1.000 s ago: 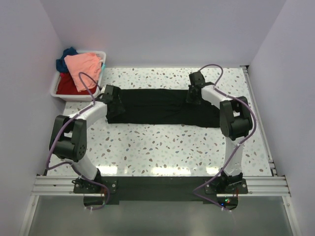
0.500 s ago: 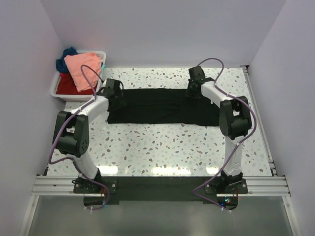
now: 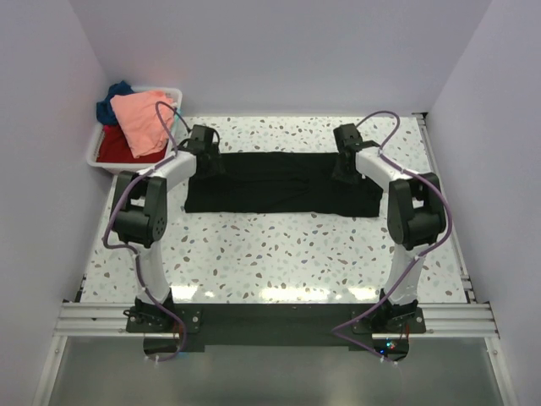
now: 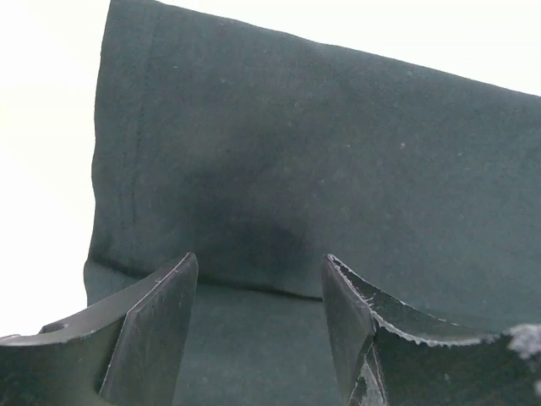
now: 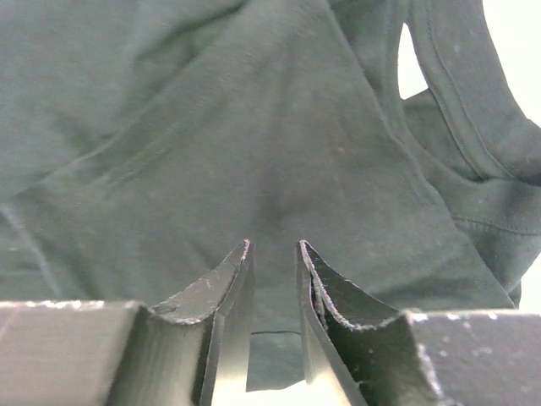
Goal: Fold and stack the t-shirts
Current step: Fold the tshirt
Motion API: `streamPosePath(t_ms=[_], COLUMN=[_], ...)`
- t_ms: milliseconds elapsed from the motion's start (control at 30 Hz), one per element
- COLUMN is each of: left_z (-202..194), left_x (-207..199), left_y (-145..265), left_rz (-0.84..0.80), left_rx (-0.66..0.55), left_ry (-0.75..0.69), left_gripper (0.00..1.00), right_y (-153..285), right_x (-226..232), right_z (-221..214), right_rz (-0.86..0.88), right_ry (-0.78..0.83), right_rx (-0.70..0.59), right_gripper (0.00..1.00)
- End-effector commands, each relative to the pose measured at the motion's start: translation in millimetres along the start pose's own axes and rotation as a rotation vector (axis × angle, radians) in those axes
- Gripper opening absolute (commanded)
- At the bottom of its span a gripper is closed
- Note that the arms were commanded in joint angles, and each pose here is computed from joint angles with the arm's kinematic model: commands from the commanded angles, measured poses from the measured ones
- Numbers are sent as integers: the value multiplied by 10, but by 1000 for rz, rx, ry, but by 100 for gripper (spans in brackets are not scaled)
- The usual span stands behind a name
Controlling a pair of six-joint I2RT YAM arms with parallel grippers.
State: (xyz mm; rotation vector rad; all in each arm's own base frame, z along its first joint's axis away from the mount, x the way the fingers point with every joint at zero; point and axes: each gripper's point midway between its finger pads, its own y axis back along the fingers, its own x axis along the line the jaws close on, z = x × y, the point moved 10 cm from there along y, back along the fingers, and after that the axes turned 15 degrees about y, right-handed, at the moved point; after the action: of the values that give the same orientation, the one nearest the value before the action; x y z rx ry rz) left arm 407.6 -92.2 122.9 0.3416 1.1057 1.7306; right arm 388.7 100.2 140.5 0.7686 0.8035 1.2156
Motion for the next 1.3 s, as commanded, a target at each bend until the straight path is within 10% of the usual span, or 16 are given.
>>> streamPosePath(t_ms=[0,1267], left_z=[154,-656], left_x=[-56,718], left_y=[-57,77], left_rz=[-21,292], left_rx=[-23,160], left_ry=[-11,35], left_gripper=[65,68], right_y=[-17,-836], right_x=[-51,-131], right_z=[-7,394], right_rz=[-31,-63], right_ry=[-51,40], right_rx=[12,116], right_gripper=[32,34])
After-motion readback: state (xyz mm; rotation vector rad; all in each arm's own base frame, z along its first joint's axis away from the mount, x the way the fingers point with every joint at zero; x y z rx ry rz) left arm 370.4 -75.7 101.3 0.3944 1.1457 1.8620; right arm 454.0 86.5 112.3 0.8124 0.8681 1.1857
